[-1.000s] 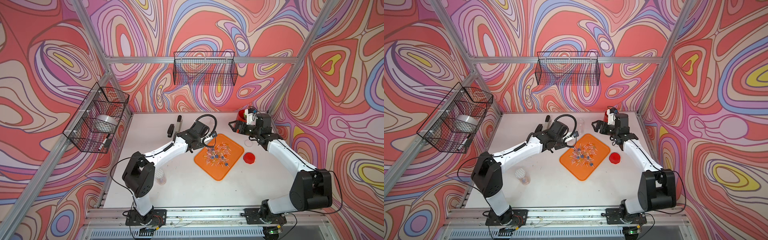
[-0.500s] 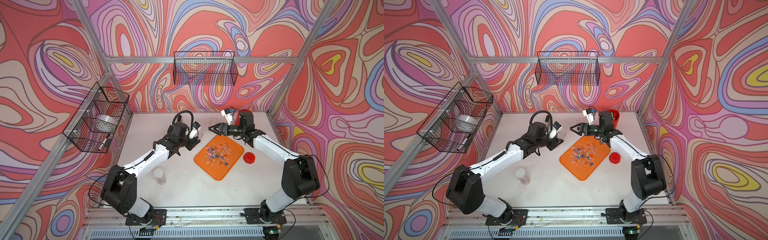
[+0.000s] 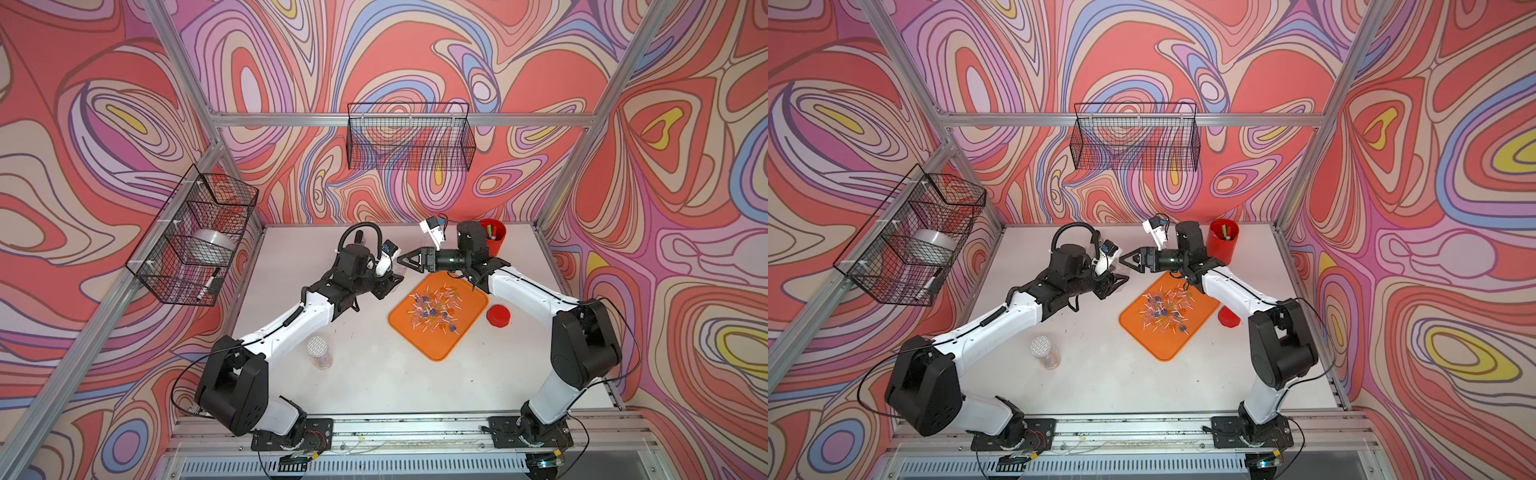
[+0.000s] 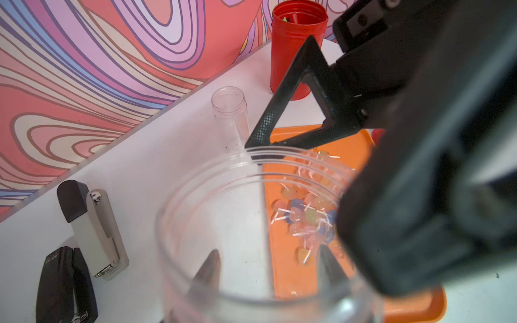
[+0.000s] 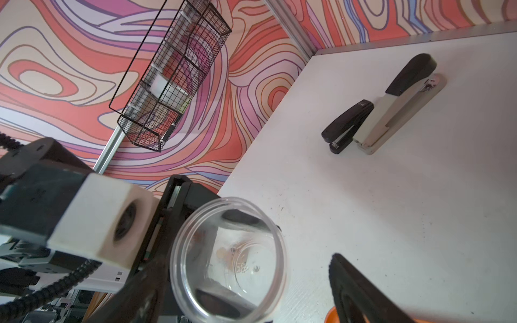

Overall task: Pour the candies out of the jar
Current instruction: Place the jar at the center of the board.

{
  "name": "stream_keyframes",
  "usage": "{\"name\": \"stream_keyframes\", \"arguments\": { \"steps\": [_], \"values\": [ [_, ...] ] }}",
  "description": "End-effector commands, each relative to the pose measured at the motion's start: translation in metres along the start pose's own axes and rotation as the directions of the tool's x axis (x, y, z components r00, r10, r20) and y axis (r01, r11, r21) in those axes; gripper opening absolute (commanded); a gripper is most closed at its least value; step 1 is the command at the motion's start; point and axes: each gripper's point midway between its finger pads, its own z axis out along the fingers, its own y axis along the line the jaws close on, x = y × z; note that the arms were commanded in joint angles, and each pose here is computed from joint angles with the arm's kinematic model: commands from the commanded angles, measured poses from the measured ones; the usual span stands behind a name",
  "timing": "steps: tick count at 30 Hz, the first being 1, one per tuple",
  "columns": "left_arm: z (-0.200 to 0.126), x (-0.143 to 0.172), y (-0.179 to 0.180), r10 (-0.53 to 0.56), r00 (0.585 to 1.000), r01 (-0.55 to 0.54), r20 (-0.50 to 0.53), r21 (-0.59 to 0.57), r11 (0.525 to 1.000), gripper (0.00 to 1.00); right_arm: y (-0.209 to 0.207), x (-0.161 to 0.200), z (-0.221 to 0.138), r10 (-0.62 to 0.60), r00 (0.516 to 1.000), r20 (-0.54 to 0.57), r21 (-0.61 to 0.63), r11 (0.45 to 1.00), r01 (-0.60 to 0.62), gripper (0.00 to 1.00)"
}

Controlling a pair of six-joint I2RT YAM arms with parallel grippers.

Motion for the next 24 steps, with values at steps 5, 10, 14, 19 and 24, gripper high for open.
{"name": "stream_keyframes", "arguments": {
  "steps": [5,10,14,19,24],
  "values": [
    [0.0,-0.014,-0.001,-0.018,1.0,0.017,0.021,0.029,0.999,0.0,0.016,0.003,0.007,-0.033,0.999,-0.024,-0.047,0.998,0.032,0.92],
    [0.002,-0.015,-0.003,-0.027,1.0,0.027,0.004,0.047,0.999,0.0,0.013,0.006,0.01,-0.029,0.999,-0.032,-0.028,0.999,0.028,0.92],
    [0.005,-0.014,-0.005,-0.045,0.999,0.047,-0.019,0.064,0.997,0.0,0.009,0.006,0.012,-0.03,0.999,-0.033,-0.008,1.0,0.03,0.9],
    [0.007,-0.012,-0.007,-0.054,0.998,0.057,-0.041,0.08,0.995,0.0,0.004,0.006,0.014,-0.021,0.999,-0.03,0.006,1.0,0.021,0.8],
    [0.007,-0.009,-0.009,-0.054,0.997,0.059,-0.055,0.091,0.994,0.01,0.0,0.007,0.016,-0.007,1.0,-0.026,0.014,1.0,0.008,0.66]
  ]
}}
